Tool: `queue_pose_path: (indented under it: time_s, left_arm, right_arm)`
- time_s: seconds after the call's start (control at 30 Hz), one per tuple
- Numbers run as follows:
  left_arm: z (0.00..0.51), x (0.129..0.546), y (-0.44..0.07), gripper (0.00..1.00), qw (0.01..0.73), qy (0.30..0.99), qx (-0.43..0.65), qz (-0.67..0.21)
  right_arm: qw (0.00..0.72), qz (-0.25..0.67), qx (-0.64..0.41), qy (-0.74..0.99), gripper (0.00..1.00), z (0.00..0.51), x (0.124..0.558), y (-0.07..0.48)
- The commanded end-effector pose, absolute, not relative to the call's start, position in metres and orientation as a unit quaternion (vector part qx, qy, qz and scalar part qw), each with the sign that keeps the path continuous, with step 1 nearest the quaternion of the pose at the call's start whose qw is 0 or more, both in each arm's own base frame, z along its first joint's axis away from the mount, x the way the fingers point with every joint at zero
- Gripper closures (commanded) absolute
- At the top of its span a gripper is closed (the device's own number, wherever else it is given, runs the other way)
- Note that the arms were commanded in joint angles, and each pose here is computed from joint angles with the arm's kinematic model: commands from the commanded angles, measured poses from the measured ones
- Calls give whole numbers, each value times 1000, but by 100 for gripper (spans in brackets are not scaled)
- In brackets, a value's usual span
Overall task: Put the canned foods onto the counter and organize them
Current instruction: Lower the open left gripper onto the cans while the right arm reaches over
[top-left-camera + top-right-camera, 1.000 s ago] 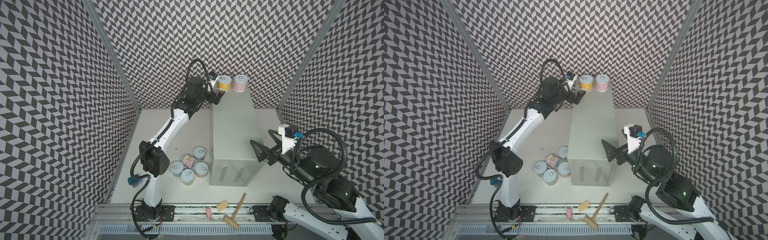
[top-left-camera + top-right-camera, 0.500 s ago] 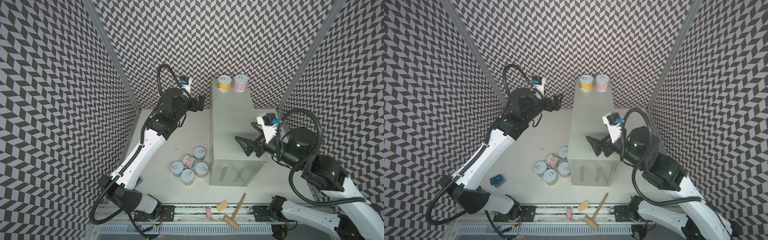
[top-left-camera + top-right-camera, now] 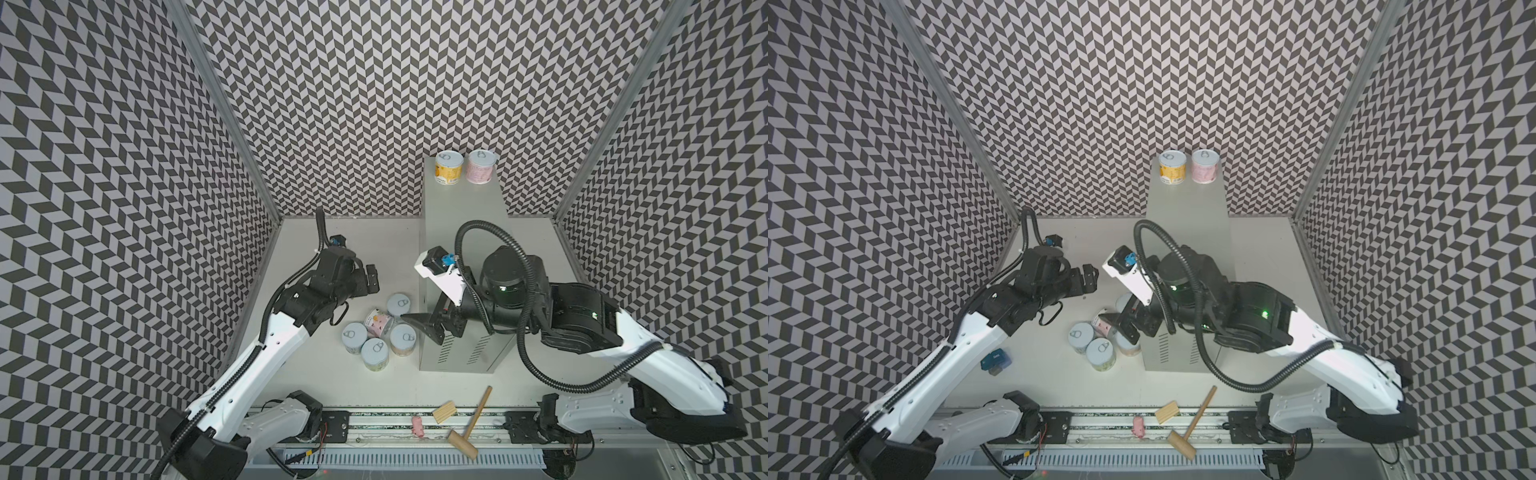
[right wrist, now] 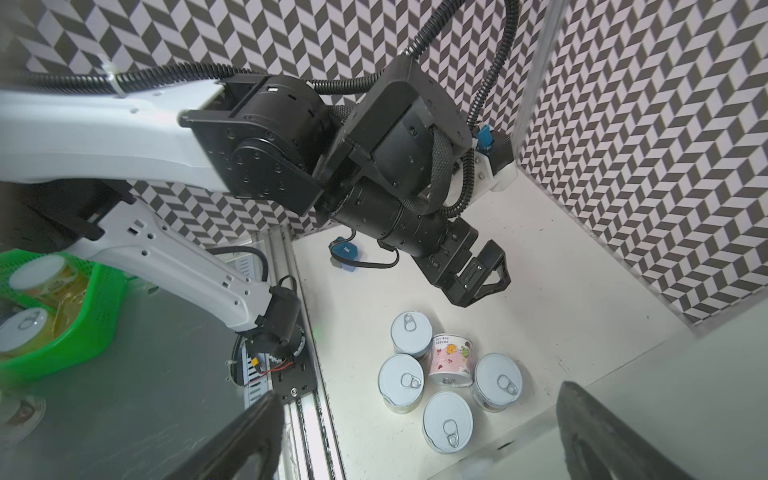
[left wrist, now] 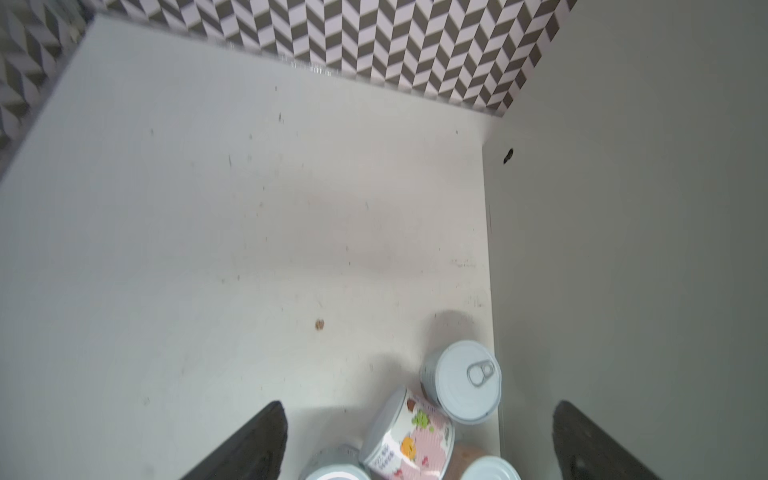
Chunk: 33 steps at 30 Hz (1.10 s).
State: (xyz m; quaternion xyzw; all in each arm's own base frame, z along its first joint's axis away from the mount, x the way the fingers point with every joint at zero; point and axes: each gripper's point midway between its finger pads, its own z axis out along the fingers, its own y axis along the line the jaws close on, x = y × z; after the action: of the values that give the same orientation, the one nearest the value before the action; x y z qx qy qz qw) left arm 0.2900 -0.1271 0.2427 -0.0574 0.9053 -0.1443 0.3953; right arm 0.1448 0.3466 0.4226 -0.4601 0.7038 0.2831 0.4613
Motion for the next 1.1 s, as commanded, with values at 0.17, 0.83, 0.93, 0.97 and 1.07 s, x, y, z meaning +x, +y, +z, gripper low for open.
queue_pose_path:
  time_s: [0.17, 0.83, 0.93, 0.97, 1.07]
  left_arm:
    - [167, 247, -119, 0, 301, 932, -117, -165]
    - [84, 214, -112, 4, 150, 974, -142, -97]
    - [75, 215, -113, 4, 130, 978, -138, -88]
    - [72, 216, -114, 5, 126, 979, -137, -86]
    - [67, 217, -116, 7, 121, 980, -135, -85]
  right_arm:
    - [443, 260, -509, 690, 1, 409, 122, 370]
    - [478, 264, -499, 673, 1, 401, 120, 354]
    - [479, 264, -498, 673, 1, 399, 120, 354]
    - [478, 264, -500, 673, 1, 397, 120, 354]
    - [475, 261, -502, 674, 1, 394, 120, 354]
